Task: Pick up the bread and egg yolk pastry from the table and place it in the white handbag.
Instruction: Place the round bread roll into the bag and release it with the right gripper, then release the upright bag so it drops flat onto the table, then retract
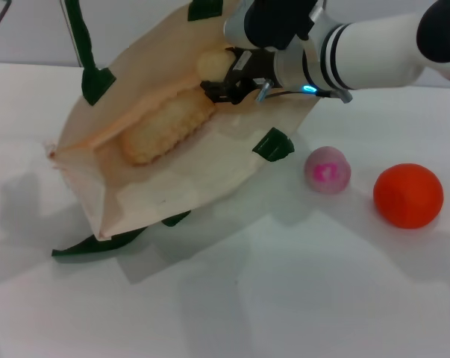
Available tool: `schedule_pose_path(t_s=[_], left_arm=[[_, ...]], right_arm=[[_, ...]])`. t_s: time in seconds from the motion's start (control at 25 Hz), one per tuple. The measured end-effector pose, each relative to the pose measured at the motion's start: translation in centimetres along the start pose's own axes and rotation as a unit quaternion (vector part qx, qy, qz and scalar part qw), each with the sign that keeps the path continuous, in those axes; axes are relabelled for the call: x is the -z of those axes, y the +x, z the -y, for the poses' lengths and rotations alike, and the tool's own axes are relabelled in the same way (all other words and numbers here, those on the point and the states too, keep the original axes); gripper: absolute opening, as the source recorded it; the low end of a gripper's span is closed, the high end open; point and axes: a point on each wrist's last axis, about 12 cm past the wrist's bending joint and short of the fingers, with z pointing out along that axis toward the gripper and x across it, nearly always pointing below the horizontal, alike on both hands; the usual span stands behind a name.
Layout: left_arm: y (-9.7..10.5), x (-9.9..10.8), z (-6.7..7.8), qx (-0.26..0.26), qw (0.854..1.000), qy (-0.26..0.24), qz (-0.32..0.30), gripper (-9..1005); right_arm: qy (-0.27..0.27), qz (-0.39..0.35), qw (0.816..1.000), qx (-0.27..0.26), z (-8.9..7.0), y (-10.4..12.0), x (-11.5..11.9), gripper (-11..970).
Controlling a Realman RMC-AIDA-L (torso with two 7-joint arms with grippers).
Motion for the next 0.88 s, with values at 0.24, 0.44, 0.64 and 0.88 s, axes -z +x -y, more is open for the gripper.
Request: schedule_pose_path(t_s=[0.24,0.44,0.64,0.88], left_arm=[[-0.3,0.7,-0.1,-0.005,1.0,-0.012,0.007,78],[-0.8,1.9,-0.2,-0.012,0.999,-0.032,0.026,77],[-1.4,2.9,-0.4,-0.019,0.998,-0.056,0.036,75],[-1.8,3.3,-0.8,-0.028,0.995,-0.083,0.044,71]], right_arm=[[-0.023,-0.005,1.0,0.003,-0.5,0.1,0.1,735],[-0.073,0.002,0.997,0.006,-1.9,-0.6,0.5,873],[-0.123,0.032,0.992,-0.002,-2.4,-0.7,2.5,905],[-0.174,0.051,0.983,-0.035,0.1,1.8,7.8,904]])
